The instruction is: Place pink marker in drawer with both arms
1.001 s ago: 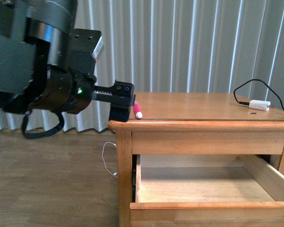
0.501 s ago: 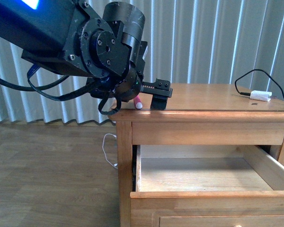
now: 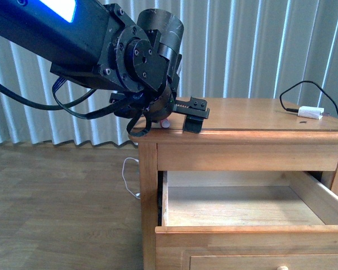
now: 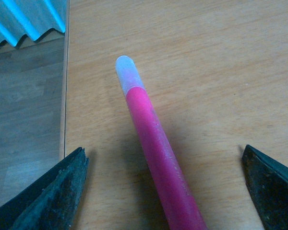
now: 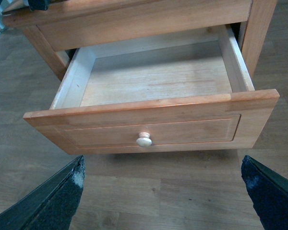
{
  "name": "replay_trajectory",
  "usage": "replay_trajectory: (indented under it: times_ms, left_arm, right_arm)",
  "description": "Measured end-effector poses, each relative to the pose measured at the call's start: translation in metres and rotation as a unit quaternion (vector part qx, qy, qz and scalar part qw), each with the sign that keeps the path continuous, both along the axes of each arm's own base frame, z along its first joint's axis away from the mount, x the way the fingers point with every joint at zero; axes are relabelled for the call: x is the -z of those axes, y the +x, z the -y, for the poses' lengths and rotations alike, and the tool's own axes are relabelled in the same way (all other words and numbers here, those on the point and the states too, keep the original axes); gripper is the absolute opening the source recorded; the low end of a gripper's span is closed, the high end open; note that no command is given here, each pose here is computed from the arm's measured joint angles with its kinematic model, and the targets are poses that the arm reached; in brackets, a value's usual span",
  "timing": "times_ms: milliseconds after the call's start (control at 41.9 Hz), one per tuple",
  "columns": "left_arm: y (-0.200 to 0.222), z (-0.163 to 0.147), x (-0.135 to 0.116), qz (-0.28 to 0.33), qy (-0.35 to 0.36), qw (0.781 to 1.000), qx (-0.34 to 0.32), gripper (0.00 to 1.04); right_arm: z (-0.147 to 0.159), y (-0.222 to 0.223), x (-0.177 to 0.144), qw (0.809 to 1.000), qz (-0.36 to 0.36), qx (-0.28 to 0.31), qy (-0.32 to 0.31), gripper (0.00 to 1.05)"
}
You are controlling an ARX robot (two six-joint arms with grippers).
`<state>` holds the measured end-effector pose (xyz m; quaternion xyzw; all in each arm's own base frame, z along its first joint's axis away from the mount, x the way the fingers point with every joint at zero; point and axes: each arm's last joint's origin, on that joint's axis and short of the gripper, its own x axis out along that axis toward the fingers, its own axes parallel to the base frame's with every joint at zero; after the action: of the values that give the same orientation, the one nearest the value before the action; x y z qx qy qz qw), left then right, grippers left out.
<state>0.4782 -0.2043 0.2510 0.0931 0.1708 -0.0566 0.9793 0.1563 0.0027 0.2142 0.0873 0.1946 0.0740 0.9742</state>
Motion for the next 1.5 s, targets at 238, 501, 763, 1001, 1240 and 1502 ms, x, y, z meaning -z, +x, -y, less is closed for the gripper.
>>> replay_trajectory:
  times_ms: [238,501,763,1001,1240,1502]
  left_arm:
    - [0.0,0.0,0.0,-0.004,0.016,1.0,-0.003,0.7]
    - [-0.001,-0.003,0.006,-0.004,0.027,1.0,-0.002,0.29]
    - [-0.018,-0.009,0.007,0.032,0.053,0.996,0.058,0.15]
    - [-0.065,-0.006,-0.018,0.079,0.05,0.974,0.205,0.15]
    - [-0.083,-0.001,-0.01,0.068,0.057,0.954,0.287,0.15]
    - [-0.093,0.015,0.017,0.038,0.066,0.94,0.332,0.15]
  right_arm:
    - [0.0,0.0,0.0,1.0,0.0,0.0,0.0,0.96]
    - [0.0,0.0,0.0,1.0,0.0,0.0,0.0,0.96]
    - [0.0,0.0,0.0,1.0,0.0,0.0,0.0,0.96]
    - [0.0,0.0,0.0,1.0,0.0,0.0,0.0,0.96]
    - [0.0,0.0,0.0,1.0,0.0,0.0,0.0,0.96]
    - [0.0,0.0,0.0,1.0,0.0,0.0,0.0,0.96]
